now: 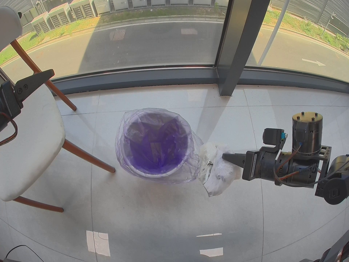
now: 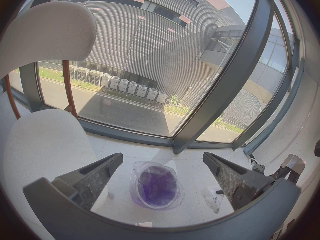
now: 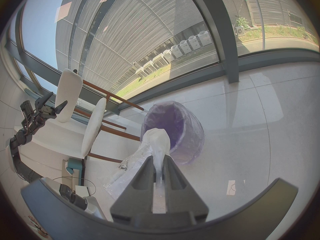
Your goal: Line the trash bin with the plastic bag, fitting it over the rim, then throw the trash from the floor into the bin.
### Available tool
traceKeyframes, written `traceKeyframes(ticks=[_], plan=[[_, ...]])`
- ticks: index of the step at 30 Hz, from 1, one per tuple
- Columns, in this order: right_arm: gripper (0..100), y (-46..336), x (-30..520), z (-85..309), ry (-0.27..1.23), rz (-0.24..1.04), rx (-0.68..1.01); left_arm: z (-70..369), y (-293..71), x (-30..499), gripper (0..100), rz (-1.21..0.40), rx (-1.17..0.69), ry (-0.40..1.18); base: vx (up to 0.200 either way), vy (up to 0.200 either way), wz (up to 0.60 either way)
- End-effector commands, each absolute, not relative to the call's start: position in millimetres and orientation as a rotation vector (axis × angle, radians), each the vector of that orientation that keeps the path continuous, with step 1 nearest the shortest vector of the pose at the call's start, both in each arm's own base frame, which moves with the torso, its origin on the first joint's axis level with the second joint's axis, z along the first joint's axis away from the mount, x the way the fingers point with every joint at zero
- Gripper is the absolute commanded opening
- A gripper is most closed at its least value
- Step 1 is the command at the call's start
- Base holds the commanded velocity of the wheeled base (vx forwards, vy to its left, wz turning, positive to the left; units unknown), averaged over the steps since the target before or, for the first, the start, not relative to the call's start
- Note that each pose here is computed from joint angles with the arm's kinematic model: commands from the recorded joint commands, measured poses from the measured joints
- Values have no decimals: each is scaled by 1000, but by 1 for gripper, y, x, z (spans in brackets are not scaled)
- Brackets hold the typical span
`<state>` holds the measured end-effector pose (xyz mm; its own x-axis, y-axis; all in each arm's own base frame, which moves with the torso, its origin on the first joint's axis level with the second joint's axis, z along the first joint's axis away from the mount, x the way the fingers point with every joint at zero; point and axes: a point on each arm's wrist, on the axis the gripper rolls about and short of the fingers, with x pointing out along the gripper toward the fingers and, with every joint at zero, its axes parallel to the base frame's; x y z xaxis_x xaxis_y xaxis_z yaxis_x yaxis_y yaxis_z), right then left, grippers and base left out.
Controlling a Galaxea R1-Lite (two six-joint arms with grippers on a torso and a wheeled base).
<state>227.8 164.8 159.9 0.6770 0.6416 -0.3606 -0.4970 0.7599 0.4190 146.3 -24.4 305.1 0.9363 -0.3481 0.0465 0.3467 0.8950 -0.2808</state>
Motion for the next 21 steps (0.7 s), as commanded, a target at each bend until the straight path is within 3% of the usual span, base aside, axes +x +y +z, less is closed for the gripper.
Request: traceKeyframes(ticks=[1,4,19,21], plan=[[0,172,232,155,532,661,287,306,-24,147,100,-352,-285,-2,200,0,0],[0,175,235,157,525,664,289,308,-24,147,100,-351,-283,-7,200,0,0],[0,193,234,133,611,689,249,305,-25,147,100,-361,-225,-5,200,200,0],[0,193,236,128,627,677,243,305,-25,147,100,-363,-225,-6,0,0,0]])
